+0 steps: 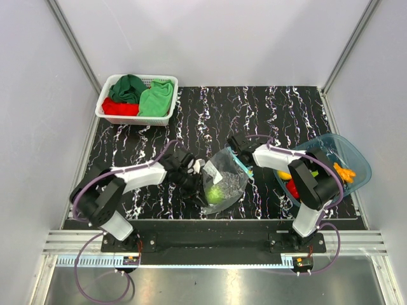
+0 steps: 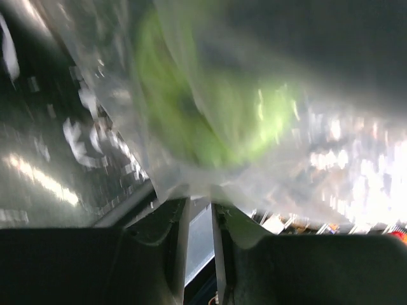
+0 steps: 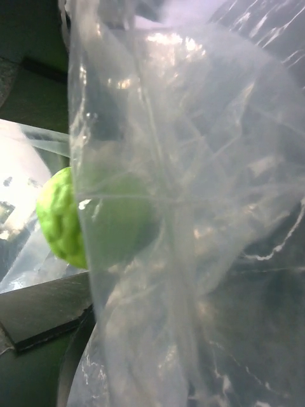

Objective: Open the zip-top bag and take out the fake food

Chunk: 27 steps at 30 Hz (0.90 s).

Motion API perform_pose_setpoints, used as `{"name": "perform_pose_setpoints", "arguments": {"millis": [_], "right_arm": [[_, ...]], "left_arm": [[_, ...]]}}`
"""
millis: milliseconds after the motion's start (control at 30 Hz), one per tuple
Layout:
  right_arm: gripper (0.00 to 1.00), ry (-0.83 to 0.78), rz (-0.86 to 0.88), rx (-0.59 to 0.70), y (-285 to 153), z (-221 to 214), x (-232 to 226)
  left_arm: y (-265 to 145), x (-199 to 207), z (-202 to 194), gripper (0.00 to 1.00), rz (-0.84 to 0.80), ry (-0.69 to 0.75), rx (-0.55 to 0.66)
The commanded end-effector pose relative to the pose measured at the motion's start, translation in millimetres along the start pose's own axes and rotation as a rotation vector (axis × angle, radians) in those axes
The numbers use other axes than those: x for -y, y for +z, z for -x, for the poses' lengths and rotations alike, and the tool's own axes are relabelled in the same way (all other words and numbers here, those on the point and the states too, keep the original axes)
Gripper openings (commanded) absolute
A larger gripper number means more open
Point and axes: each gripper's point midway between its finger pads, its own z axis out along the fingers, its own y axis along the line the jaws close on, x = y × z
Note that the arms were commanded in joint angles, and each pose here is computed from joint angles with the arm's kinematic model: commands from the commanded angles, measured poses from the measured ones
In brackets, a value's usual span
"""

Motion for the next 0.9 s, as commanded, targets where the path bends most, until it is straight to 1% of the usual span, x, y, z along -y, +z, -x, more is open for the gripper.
{"name": "perform_pose_setpoints", "arguments": {"millis": [0,67,133,267,367,433,500,533,567,600,633,667,700,733,767,800,833,867], "right_arm": [[0.90,0.011,0.026,-0.050,1,-13,1],[0.91,0.003,0.027,-0.055,1,-17,4],[0.92,-0.010,0.023,-0.057,0,-22,6],[0.95,-0.038,0.013,-0.065,2,-31,10],[0.95,-0.045,0.001,-0.070,3,-35,13],[0.90,-0.046,0.001,-0.072,2,-35,14],[0.82,-0.053,0.009,-0.063,-1,-34,10],[0.74,-0.054,0.011,-0.058,-2,-34,9],[0.71,-0.053,0.013,-0.050,-3,-33,7],[0.68,-0.062,0.024,-0.040,-6,-31,2],[0.58,-0.062,0.022,-0.037,-8,-31,0],[0.53,-0.060,0.019,-0.026,-9,-29,0],[0.49,-0.068,0.028,-0.015,-13,-27,-6],[0.46,-0.067,0.028,-0.009,-14,-26,-7],[0.38,-0.069,0.025,0.001,-15,-25,-8],[0.35,-0.075,0.032,0.011,-18,-23,-13],[0.34,-0.075,0.029,0.014,-20,-23,-14],[0.34,-0.080,0.036,0.015,-22,-22,-17]], "left_arm": [[12,13,41,0.21,-0.014,0.027,0.084],[15,6,42,0.21,0.005,0.021,0.078],[13,-1,47,0.20,0.037,0.014,0.097],[10,-8,50,0.20,0.045,0.004,0.110],[11,-9,50,0.20,0.045,0.003,0.106],[11,-9,49,0.20,0.046,0.003,0.105],[9,-10,47,0.22,0.047,0.006,0.102],[6,-7,45,0.24,0.042,0.019,0.107],[5,-12,39,0.25,0.054,0.025,0.098],[2,-13,36,0.28,0.059,0.036,0.099],[-4,-9,33,0.31,0.052,0.060,0.109],[-7,-14,25,0.35,0.068,0.074,0.096],[-10,-15,22,0.46,0.073,0.088,0.101],[-18,-9,18,0.51,0.057,0.117,0.120],[-22,-9,14,0.58,0.056,0.136,0.120],[-24,-11,8,0.63,0.057,0.142,0.117],[-30,-7,5,0.72,0.048,0.162,0.132],[-32,-9,2,0.79,0.049,0.167,0.133]]}}
